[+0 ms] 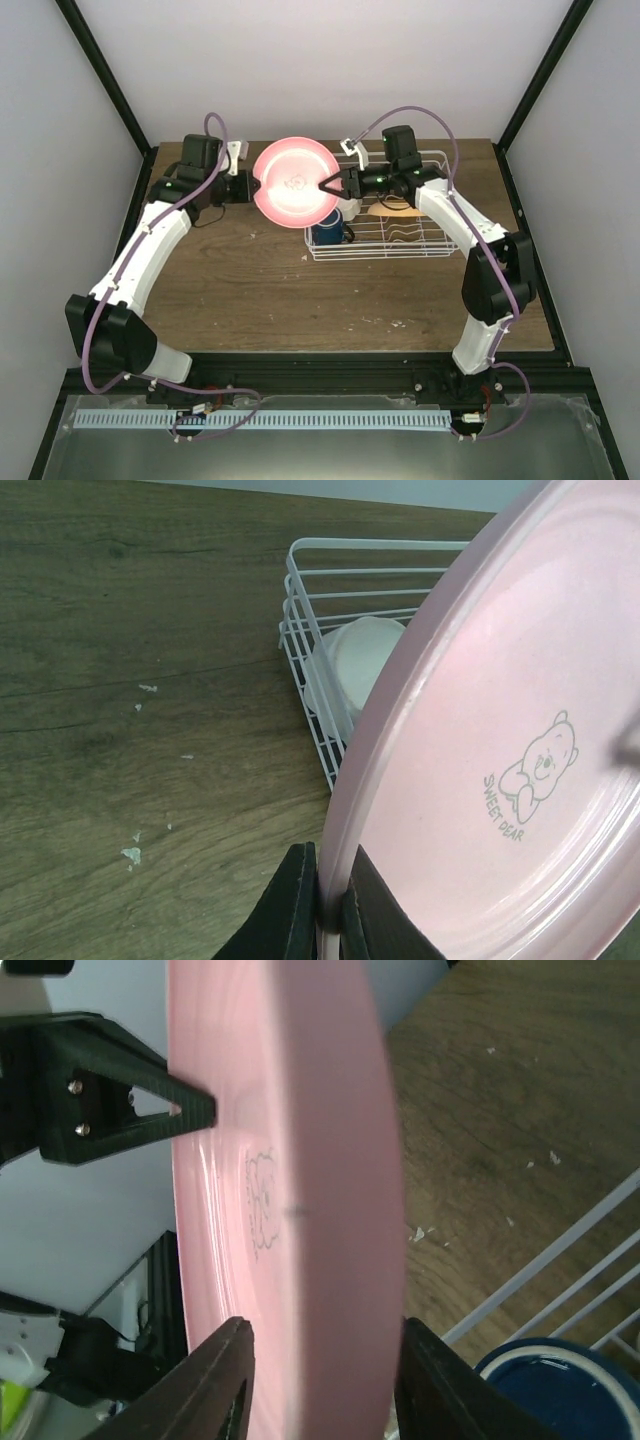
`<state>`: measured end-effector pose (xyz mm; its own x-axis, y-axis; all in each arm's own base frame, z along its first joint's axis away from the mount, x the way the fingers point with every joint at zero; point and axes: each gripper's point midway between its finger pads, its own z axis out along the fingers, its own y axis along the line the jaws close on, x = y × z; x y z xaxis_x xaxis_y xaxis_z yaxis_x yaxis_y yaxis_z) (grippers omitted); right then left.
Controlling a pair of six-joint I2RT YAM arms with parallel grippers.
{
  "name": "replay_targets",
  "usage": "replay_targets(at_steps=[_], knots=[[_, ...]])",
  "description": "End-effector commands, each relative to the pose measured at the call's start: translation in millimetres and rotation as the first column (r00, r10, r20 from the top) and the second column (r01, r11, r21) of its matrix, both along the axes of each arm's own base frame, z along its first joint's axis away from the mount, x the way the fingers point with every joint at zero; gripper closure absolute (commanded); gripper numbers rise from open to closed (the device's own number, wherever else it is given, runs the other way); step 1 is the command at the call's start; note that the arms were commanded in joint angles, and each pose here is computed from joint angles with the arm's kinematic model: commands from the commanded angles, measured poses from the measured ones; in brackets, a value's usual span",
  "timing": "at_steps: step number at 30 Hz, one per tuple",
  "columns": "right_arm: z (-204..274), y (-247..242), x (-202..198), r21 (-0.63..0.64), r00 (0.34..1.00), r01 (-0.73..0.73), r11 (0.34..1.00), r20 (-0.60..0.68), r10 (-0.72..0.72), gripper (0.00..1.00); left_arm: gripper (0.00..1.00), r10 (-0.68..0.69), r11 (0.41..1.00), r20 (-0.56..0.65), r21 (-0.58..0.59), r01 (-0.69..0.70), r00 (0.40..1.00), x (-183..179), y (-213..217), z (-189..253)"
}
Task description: Load the mixed dishes into the dish rack
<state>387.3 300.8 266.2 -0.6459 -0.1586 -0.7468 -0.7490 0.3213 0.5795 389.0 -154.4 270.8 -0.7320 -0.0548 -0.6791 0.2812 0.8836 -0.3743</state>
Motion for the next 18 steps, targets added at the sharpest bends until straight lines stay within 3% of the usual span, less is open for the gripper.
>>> replay_targets(at_steps=[1,7,11,15,18], knots=[[22,4,4,0.025,0.997,-0.014,1.000,0.075,0.012,0.69,1.00,-0.023,1.000,0.036,-0.004,0.024,0.999,3,-7,5],[31,1,4,0.028,0.994,0.002,1.000,0.110,-0.005,0.98,1.00,-0.035,0.999,0.019,0.002,0.035,0.999,3,-10,-6],[35,-4,9,-0.012,0.988,0.047,0.999,0.145,-0.045,0.99,0.88,-0.027,1.000,0.011,0.016,0.027,1.000,5,-8,-12],[49,-19,22,-0.093,0.965,0.130,0.987,0.239,-0.105,0.99,0.58,-0.001,1.000,0.050,0.019,0.000,0.999,6,-2,7],[63,-40,34,-0.141,0.927,0.229,0.963,0.333,-0.171,0.99,0.19,0.017,1.000,0.099,0.002,-0.017,0.995,6,4,29]])
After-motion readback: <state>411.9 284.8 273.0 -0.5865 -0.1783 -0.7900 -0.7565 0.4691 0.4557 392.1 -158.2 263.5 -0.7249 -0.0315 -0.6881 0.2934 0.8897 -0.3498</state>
